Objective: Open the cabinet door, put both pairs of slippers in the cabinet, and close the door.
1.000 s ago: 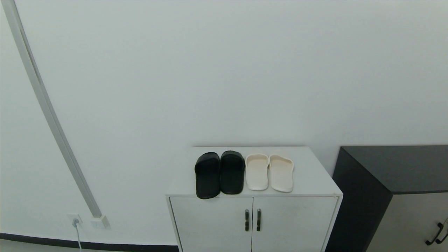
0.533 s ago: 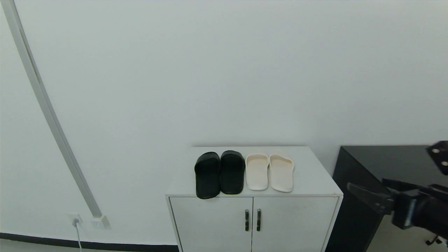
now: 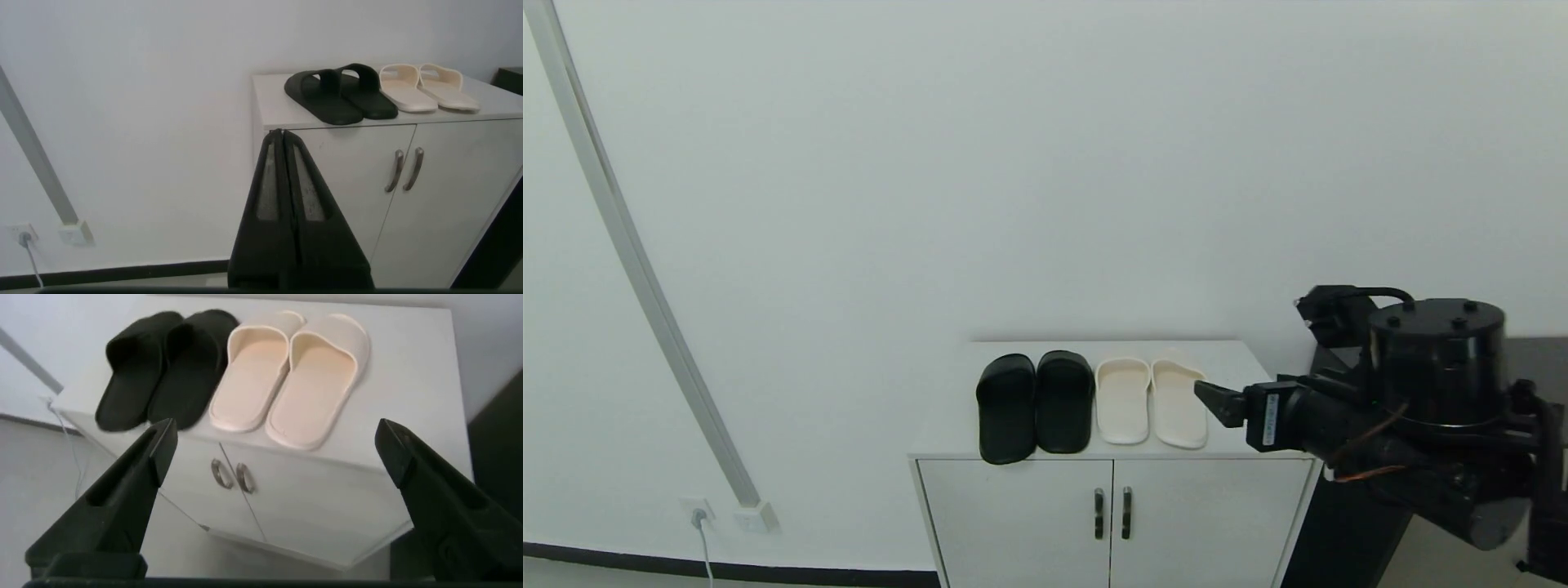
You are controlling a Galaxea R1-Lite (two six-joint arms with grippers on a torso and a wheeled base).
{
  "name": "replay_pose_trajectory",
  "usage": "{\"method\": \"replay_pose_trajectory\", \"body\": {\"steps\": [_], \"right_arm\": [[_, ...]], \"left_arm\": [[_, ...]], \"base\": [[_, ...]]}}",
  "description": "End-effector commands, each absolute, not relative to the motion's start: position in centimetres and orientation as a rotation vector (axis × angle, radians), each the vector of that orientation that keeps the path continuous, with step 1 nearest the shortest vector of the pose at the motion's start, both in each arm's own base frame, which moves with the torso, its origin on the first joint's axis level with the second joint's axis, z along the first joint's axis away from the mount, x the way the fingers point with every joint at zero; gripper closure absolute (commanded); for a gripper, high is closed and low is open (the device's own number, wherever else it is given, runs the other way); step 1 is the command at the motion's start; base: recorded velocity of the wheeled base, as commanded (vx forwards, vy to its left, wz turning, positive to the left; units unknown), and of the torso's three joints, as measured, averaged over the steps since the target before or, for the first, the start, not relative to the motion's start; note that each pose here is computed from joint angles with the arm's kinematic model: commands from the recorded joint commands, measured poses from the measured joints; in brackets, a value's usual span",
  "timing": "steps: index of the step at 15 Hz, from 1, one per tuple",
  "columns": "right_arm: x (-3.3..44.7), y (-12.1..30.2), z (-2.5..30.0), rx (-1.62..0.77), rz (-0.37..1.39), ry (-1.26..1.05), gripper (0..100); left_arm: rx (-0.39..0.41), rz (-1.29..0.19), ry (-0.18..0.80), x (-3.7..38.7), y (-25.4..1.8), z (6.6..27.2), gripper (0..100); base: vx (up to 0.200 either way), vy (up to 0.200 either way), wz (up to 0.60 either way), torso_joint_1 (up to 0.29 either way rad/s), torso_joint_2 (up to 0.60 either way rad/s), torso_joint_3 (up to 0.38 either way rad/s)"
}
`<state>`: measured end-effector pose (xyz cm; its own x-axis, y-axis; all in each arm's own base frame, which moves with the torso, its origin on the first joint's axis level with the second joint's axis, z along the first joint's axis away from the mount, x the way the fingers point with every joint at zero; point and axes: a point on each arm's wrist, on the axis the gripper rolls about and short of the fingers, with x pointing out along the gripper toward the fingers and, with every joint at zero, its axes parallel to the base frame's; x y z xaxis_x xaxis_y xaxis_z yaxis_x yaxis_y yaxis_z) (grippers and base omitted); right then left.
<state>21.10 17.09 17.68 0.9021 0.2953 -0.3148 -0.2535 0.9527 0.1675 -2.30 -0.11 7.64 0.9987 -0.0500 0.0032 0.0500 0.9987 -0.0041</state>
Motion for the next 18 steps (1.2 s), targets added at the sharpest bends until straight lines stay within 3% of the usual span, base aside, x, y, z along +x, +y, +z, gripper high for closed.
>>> {"method": "replay_pose_trajectory", "body": {"steps": [1,18], "right_arm": [[24.0,19.5,15.4,0.106,0.242,0.372,0],[33.3,25.2,11.2,0.044,0.069,0.316,0]], "left_arm": [[-0.005,-0.051,-0.003,-2.3,-0.1,7.7,100],[-0.005,-0.051,-0.001,-2.3,-0.1,7.6,100]], "base": [[0.000,0.000,0.00,0.000,0.00,0.000],[0.000,0.000,0.00,0.000,0.00,0.000]]}}
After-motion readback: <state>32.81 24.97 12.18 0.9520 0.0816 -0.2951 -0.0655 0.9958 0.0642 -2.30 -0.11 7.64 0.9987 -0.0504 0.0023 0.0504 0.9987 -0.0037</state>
